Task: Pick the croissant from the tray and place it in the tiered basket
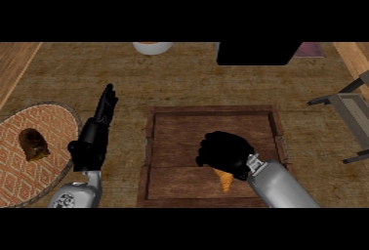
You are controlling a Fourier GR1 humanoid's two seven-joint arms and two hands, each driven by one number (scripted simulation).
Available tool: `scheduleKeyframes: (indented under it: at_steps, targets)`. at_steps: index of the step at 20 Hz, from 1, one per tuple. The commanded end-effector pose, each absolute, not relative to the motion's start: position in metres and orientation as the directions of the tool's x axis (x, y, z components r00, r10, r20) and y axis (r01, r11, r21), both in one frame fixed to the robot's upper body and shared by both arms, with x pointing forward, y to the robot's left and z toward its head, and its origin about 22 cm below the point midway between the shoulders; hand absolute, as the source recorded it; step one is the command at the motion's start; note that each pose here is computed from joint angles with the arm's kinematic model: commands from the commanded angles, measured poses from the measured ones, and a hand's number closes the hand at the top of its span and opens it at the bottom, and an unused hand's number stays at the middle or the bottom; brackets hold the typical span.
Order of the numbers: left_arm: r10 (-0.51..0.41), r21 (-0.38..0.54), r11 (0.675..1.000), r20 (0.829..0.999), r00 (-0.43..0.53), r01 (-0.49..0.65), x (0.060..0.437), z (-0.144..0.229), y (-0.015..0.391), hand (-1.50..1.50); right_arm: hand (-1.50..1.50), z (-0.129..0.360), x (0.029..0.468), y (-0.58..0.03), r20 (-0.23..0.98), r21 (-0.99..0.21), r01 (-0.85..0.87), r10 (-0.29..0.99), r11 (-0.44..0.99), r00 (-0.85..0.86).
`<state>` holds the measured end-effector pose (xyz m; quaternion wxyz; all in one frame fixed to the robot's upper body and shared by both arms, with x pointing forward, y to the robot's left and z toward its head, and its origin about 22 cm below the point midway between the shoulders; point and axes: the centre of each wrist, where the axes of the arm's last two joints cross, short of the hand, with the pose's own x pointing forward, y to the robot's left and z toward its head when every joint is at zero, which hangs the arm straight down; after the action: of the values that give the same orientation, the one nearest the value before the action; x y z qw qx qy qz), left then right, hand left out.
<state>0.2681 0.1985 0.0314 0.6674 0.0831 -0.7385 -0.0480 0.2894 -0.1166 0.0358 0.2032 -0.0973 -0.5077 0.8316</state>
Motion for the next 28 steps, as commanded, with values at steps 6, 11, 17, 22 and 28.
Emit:
scheduleKeyframes:
  at_steps: [6, 11, 17, 22, 28]
  targets:
    - [-0.186, 0.183, 0.982, 0.979, -0.084, -0.048, 0.286, 0.029, 0.183, 0.00, 1.50, 0.005, 0.299, -0.101, -0.053, -0.938, -0.069, 0.336, -0.340, -0.940]
    - [-0.206, 0.197, 0.973, 0.976, -0.065, -0.122, 0.270, 0.030, 0.213, 0.00, 1.50, 0.033, 0.299, -0.204, -0.105, -0.912, -0.216, 0.708, -0.349, -0.699]
    - [-0.212, 0.203, 0.962, 0.977, -0.029, -0.182, 0.266, 0.028, 0.230, 0.00, 1.50, 0.100, 0.293, -0.324, -0.202, -0.918, -0.282, 0.941, -0.278, -0.271]
    - [-0.206, 0.197, 0.966, 0.978, -0.037, -0.165, 0.256, 0.018, 0.228, 0.00, 1.50, 0.171, 0.250, -0.350, -0.204, -0.956, -0.184, 0.969, -0.227, -0.139]
    - [-0.210, 0.202, 0.971, 0.976, -0.055, -0.127, 0.255, 0.025, 0.226, 0.00, 1.50, 0.273, 0.204, -0.365, -0.130, -0.991, -0.006, 0.992, -0.130, 0.000]
